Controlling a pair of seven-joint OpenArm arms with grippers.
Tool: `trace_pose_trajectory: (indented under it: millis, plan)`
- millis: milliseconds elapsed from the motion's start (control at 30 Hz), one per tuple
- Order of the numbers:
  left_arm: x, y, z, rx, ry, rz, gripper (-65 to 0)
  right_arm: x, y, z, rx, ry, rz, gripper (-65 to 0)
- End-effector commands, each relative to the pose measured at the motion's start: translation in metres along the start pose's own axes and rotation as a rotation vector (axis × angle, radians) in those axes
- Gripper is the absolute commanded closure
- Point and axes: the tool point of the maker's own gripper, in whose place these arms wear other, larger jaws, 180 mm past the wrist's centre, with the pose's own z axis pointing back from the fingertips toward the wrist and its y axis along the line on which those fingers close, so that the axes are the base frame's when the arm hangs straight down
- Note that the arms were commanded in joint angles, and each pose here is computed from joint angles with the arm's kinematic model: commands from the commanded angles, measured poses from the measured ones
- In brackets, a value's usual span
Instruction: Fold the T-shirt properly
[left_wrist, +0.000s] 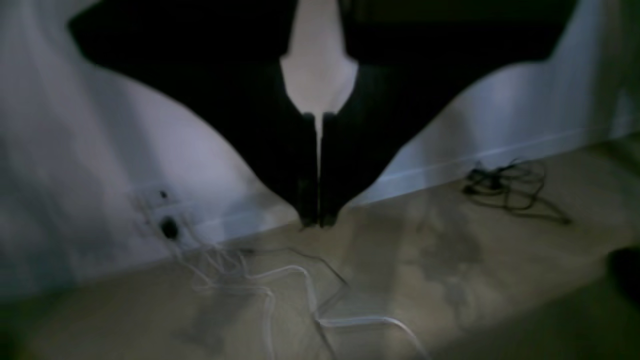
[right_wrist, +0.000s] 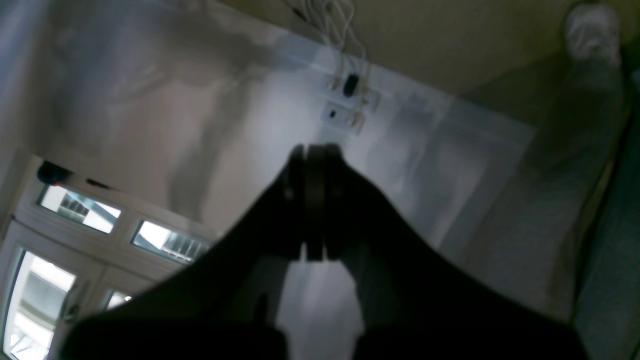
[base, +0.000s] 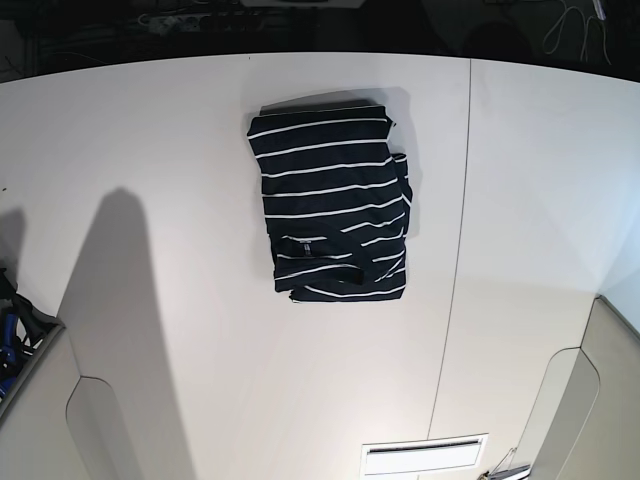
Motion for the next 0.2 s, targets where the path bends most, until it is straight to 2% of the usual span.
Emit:
trace_pose_trajectory:
  millis: [0,167]
  plan:
    - [-0.006,-0.001,-0.002,0.000,0.025,-0.010,-1.3,-0.008,-0.005,0.001,-0.008,0.027,-0.008,0.0]
    - [0.007,-0.011,-0.003,-0.006,0.013,-0.037,-1.3,-0.001,0.002,-0.001,0.008,0.015,-0.007,0.0]
